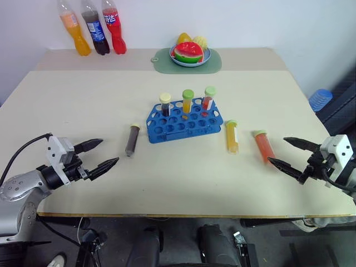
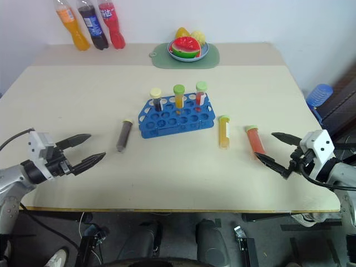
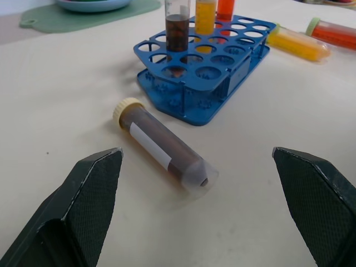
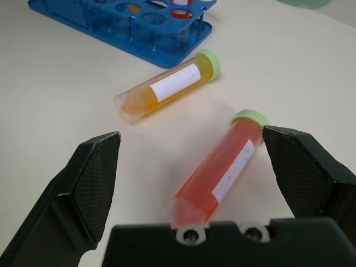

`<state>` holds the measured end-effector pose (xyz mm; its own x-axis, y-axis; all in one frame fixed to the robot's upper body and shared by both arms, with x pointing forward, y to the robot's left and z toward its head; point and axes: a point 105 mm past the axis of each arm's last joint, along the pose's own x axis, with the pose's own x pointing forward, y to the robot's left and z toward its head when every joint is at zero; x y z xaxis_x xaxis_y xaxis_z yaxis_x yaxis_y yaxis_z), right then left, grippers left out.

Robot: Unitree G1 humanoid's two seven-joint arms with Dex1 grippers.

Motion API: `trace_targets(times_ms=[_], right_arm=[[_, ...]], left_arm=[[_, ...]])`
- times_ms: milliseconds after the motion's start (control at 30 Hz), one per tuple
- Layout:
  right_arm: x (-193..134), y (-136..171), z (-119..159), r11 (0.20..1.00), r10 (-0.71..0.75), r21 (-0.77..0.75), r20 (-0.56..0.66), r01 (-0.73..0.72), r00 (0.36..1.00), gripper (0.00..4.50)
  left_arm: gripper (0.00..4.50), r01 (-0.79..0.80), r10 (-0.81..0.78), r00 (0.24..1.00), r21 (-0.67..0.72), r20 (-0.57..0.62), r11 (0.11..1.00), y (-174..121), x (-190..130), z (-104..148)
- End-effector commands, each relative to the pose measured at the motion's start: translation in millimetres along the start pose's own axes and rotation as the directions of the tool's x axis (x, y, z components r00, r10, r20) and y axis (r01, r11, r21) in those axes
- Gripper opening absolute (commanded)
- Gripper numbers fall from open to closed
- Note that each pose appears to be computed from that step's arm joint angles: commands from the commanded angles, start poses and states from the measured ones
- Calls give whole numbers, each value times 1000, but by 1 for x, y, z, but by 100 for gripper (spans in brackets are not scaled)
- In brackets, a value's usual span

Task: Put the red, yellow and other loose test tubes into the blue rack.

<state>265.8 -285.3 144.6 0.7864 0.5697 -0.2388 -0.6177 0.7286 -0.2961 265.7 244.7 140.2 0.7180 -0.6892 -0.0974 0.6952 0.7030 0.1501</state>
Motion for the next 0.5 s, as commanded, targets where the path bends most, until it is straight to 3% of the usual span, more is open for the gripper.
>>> trace_targets(times_ms=[33, 333, 500], right_arm=[[-3, -4, 12, 999, -17, -45, 25, 18, 1000, 450], [-2, -3, 15, 998, -28, -56, 42, 31, 999, 450], [0, -12, 14, 995, -81, -54, 6, 81, 997, 450]], left_arm=[[447, -11, 11, 1000, 28, 7, 1000, 5, -3, 7], [447, 16, -17, 999, 14, 37, 1000, 2, -1, 10], [447, 82, -83, 991, 18, 105, 997, -4, 7, 26]])
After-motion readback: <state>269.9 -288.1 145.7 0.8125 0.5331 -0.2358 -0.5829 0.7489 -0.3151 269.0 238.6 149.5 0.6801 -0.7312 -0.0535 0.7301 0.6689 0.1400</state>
